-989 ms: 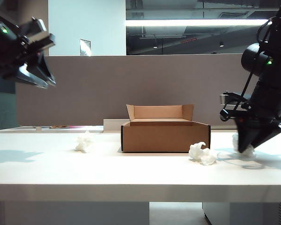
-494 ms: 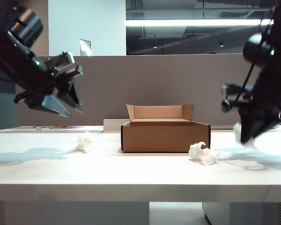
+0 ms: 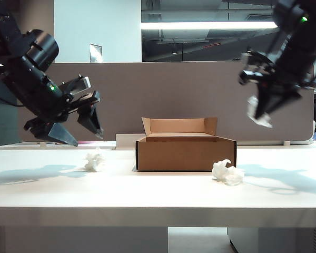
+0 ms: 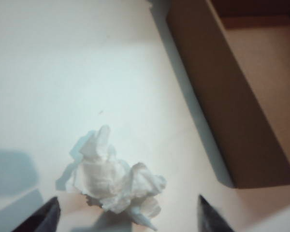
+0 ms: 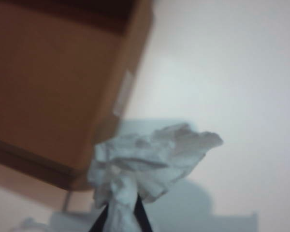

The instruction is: Pick up all the paper balls on the table and put them in the paper box.

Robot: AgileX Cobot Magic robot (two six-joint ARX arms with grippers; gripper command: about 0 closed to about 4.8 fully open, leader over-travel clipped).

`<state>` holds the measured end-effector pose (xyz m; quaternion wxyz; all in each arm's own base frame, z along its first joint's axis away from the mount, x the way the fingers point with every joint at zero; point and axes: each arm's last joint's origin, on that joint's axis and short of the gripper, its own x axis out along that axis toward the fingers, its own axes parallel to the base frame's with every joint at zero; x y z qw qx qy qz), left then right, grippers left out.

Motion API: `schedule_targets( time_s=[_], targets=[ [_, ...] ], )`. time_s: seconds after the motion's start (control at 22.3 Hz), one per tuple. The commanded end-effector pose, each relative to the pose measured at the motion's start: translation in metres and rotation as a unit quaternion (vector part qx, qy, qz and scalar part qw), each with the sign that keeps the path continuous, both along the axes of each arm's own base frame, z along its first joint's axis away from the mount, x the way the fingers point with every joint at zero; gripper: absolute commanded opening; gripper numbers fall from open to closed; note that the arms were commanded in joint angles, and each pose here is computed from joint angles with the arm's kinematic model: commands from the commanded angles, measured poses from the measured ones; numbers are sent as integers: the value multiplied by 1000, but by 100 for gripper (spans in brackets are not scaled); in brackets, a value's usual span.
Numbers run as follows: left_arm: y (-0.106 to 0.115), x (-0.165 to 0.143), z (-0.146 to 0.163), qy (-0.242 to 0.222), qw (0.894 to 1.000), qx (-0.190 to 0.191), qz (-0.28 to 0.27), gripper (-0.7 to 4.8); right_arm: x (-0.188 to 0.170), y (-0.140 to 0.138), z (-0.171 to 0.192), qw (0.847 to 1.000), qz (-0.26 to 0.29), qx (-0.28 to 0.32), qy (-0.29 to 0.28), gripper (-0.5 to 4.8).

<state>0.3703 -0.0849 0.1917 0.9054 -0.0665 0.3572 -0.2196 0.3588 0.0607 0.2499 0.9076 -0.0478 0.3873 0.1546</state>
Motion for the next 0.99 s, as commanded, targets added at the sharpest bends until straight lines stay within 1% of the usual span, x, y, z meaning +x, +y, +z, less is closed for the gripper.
schedule_targets(
  time_s=[0.04, 0.13, 0.18, 0.22, 0.31, 0.36, 0.45, 0.54, 0.67, 0.81, 0.85, 0.99],
  targets=[
    [-1, 1, 1, -5, 1000, 1, -2, 355, 5, 30, 12, 996, 44, 21, -71, -5],
    [-1, 1, 1, -5, 1000, 1, -2, 355, 10, 43, 9, 994, 51, 36, -91, -5],
    [-1, 1, 1, -5, 1000, 1, -2, 355, 12, 46, 6, 994, 48, 45, -91, -5],
    [-1, 1, 1, -5, 1000, 1, -2, 355, 18, 52, -2, 993, 44, 67, -82, -4],
    [-1, 1, 1, -5, 1000, 1, -2, 355, 29, 61, -15, 993, 61, 92, -52, -4],
    [-1, 1, 1, -5, 1000, 1, -2, 355, 37, 65, -21, 992, 71, 102, -30, 12],
    [-1, 1, 1, -5, 1000, 1, -2, 355, 43, 69, -26, 993, 72, 96, -3, 134],
    [-1, 1, 1, -5, 1000, 1, -2, 355, 44, 70, -26, 993, 70, 94, 5, 251],
    [-1, 1, 1, -7, 1000, 1, -2, 355, 43, 69, -23, 993, 71, 94, 3, 357],
    [-1, 2, 1, -14, 1000, 8, -8, 355, 41, 69, -16, 993, 73, 97, -6, 424],
    [-1, 2, 1, -14, 1000, 10, -6, 355, 39, 69, -12, 992, 76, 100, -10, 433],
    [-1, 3, 1, -19, 1000, 13, 0, 355, 33, 67, 9, 989, 87, 113, -41, 433]
  ],
)
